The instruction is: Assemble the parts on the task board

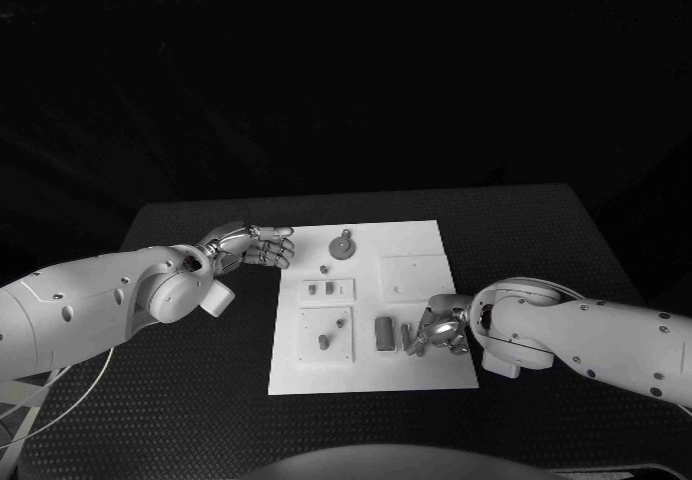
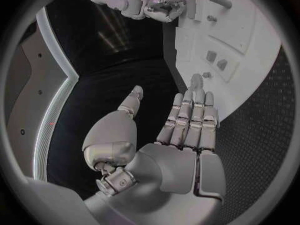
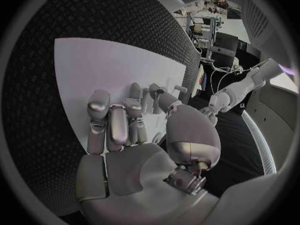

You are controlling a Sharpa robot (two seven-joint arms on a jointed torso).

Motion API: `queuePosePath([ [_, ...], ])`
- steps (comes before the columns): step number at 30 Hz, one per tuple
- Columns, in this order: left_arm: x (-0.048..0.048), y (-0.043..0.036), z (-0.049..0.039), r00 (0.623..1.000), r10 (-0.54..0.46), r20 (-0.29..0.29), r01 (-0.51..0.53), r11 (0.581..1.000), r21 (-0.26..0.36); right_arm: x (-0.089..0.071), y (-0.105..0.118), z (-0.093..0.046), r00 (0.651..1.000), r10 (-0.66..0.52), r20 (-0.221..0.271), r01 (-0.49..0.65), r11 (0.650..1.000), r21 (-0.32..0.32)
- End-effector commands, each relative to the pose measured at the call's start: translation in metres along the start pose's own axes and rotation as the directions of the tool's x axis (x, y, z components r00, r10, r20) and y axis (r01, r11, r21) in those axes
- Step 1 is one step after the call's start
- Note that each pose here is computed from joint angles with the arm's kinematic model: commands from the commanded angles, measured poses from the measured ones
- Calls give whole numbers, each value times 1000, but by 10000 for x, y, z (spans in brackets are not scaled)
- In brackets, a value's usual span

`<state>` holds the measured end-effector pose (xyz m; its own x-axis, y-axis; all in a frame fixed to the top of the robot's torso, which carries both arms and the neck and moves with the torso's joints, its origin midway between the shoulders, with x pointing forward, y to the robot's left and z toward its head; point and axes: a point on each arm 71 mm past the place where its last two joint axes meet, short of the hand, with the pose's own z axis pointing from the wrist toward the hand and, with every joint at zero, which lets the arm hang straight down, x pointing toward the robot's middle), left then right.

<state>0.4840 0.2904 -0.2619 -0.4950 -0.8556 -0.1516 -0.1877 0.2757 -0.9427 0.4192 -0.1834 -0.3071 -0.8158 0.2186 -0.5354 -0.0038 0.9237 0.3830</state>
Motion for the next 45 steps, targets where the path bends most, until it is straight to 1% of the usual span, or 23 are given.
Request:
queuePosePath([
  [1, 21, -16, 7, 1000, 0, -18, 0, 1000, 9, -7, 15, 6, 1000, -20, 15, 20, 1000, -5],
  [7, 22, -16, 7, 1000, 0, -18, 0, 1000, 8, -10, 46, 28, 999, -33, 21, 33, 999, -2],
  [19, 23, -16, 6, 1000, 1, -18, 0, 1000, 8, -7, 67, 55, 999, -51, 11, 51, 999, 0],
  [25, 23, -18, 6, 1000, 1, -17, 0, 1000, 10, -20, 48, 48, 999, -45, 22, 45, 999, -4],
  [30, 10, -17, 5, 1000, 1, -14, -1, 1000, 12, -25, 52, 27, 999, -27, 37, 27, 999, -22],
  [32, 2, -18, 4, 1000, 2, -10, -2, 1000, 17, -49, 63, 13, 999, -15, 49, 17, 999, -33],
  [34, -13, -17, 0, 1000, 3, -5, -3, 1000, 19, -131, 103, -9, 997, 1, 80, 3, 998, -59],
  [36, -38, -14, -12, 1000, 4, 1, -4, 1000, 24, -217, 143, -43, 993, 30, 110, -18, 994, -111],
  [37, -48, -14, -16, 1000, 5, 5, -5, 1000, 26, -245, 154, -53, 992, 45, 119, -30, 992, -125],
  [39, -71, -17, -16, 1000, 7, 15, -7, 999, 38, -356, 186, -87, 983, 93, 158, -65, 982, -175],
  [40, -77, -24, -13, 1000, 7, 22, -8, 999, 47, -444, 204, -100, 976, 120, 182, -80, 974, -213],
  [41, -78, -26, -10, 1000, 7, 25, -8, 999, 49, -500, 215, -102, 972, 133, 195, -85, 969, -234],
  [42, -84, -30, -9, 1000, 7, 29, -8, 999, 51, -583, 222, -106, 964, 147, 220, -87, 961, -263],
  [43, -85, -34, -8, 1000, 7, 30, -9, 999, 51, -601, 222, -107, 962, 155, 224, -92, 958, -270],
  [44, -113, -78, 0, 999, 12, 36, -14, 998, 57, -703, 223, -111, 950, 188, 249, -106, 945, -309],
  [45, -143, -127, 12, 999, 17, 41, -20, 998, 64, -781, 228, -116, 941, 216, 262, -120, 934, -336],
])
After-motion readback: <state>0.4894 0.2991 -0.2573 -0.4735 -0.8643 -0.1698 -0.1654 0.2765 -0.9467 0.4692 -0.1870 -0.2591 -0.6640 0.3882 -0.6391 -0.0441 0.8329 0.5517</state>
